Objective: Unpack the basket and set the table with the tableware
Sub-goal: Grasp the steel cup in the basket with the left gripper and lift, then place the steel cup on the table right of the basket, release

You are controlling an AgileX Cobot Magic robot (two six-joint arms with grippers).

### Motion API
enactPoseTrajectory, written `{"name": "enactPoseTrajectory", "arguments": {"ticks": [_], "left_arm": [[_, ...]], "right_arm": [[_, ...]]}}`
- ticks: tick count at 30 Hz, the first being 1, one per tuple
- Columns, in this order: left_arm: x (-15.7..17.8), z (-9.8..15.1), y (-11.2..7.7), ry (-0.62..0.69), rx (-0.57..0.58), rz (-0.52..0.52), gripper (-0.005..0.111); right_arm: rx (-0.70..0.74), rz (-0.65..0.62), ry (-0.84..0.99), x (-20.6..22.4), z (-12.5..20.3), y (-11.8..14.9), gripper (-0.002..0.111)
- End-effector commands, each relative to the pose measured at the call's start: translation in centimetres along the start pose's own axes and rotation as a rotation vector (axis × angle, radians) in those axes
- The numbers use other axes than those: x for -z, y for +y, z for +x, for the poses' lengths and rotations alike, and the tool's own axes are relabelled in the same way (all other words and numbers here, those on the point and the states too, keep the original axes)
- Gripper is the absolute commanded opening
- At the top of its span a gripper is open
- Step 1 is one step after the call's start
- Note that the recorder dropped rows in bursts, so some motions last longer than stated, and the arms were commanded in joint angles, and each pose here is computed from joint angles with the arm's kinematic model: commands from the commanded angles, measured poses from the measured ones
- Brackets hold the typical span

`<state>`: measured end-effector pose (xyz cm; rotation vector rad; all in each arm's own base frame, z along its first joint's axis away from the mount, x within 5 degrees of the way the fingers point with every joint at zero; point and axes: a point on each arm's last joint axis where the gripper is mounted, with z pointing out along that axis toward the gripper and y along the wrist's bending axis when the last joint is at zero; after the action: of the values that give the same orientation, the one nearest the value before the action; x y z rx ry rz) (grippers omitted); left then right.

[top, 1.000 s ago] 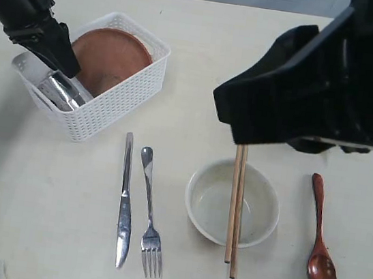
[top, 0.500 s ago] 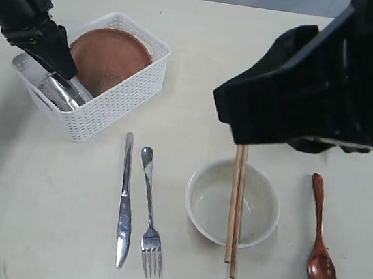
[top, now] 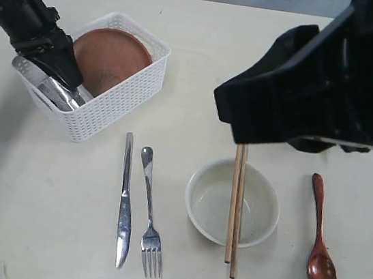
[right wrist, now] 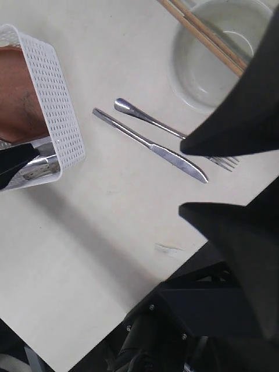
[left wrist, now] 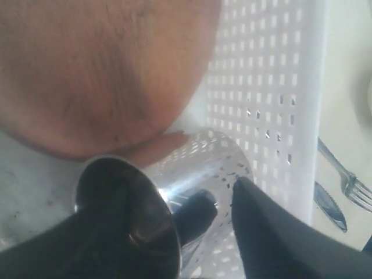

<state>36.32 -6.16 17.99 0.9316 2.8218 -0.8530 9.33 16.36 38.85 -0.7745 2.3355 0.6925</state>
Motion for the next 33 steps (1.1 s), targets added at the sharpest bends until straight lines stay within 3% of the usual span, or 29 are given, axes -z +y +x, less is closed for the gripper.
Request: {"name": "enactPoseTrajectory", "arguments": {"ticks": [1, 10, 21, 27, 33], "left_arm": [[0.0, -0.2, -0.4, -0.007, -0.007, 0.012, 0.035], [0.0, -0.2, -0.4, -0.007, -0.034, 0.012, 0.000], [0.8, -1.0, -0.5, -0.038, -0.035, -0.002, 0.000], [3.4, -1.7, -1.9, -0.104, -0.084, -0.050, 0.000], [6.8, -2.1, -4.5, -0.201, -0.142, -0.095, 0.000]], "right_arm": [[0.014, 0.008, -0.015, 0.2, -0.2, -0.1, 0.028], [0.014, 0.002, -0.027, 0.2, -0.3, -0.1, 0.028], [0.014, 0.002, -0.027, 0.2, -0.3, -0.1, 0.028], [0.014, 0.002, -0.027, 0.2, -0.3, -0.1, 0.028], [0.036, 0.021, -0.065, 1.0, -0.2, -0.4, 0.028]]}}
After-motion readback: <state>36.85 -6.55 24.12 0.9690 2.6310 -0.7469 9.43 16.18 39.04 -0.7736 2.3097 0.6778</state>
